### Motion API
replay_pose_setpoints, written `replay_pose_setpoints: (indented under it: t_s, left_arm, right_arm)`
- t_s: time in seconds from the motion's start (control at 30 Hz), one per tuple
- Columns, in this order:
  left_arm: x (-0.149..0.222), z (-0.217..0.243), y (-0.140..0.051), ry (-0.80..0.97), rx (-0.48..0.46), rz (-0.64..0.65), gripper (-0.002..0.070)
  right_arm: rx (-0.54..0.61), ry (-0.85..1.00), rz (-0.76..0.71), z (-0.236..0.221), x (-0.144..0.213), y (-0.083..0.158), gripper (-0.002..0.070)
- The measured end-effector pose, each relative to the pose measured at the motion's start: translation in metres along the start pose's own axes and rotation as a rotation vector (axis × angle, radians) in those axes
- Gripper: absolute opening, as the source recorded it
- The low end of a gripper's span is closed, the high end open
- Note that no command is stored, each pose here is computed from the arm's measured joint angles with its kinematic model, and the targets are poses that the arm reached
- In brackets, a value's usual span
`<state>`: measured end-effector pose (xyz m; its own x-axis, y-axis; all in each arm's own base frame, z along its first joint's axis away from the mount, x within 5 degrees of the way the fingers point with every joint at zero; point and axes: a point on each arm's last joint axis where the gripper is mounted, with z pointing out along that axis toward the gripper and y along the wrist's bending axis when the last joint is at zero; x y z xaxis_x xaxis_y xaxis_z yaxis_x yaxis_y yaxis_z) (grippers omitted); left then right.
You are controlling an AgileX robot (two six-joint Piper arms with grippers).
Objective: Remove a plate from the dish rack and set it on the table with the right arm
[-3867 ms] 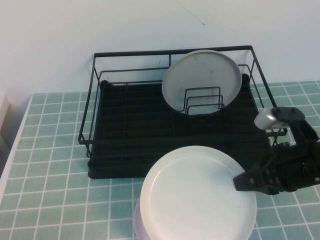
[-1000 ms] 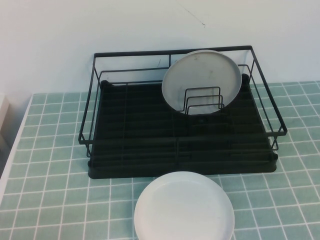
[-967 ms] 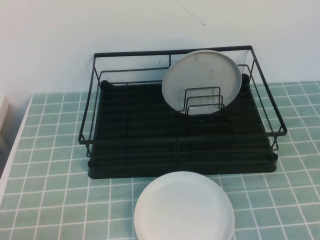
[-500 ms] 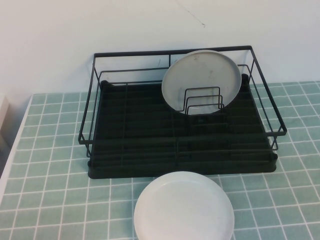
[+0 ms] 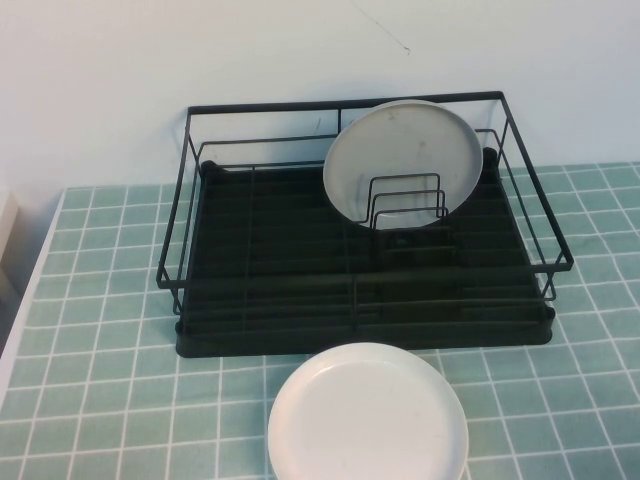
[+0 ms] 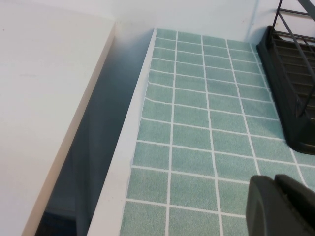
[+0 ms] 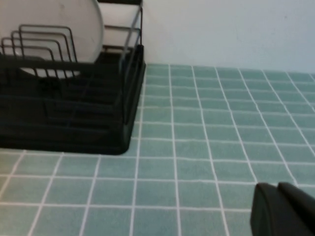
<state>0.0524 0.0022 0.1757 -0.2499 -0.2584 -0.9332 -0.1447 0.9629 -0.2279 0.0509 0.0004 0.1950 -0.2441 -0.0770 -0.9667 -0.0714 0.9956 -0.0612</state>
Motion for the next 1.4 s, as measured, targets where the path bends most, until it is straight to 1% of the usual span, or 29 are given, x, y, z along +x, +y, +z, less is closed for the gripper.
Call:
replay_pose_setpoints:
  t_s: [0.17,0.47,0.77,1.4]
  left_arm:
    - [0.000,0.000,0.000,0.000,0.000,0.000,-0.0003]
    - [0.000,0.000,0.000,0.000,0.000,0.000,-0.0003]
    - [0.000,0.000,0.000,0.000,0.000,0.000,-0.0003]
    - [0.000,0.000,0.000,0.000,0.000,0.000,-0.0003]
  right_arm:
    - [0.043,0.053,0.006,0.007,0.021,-0.001,0.0000]
    - [0.064,0.066,-0.010,0.007,0.023,-0.002,0.0000]
    - [0.201,0.088,0.013,0.005,0.024,-0.010,0.0000]
    - [0.195,0.095,-0.045,0.005,0.024,-0.009,0.0000]
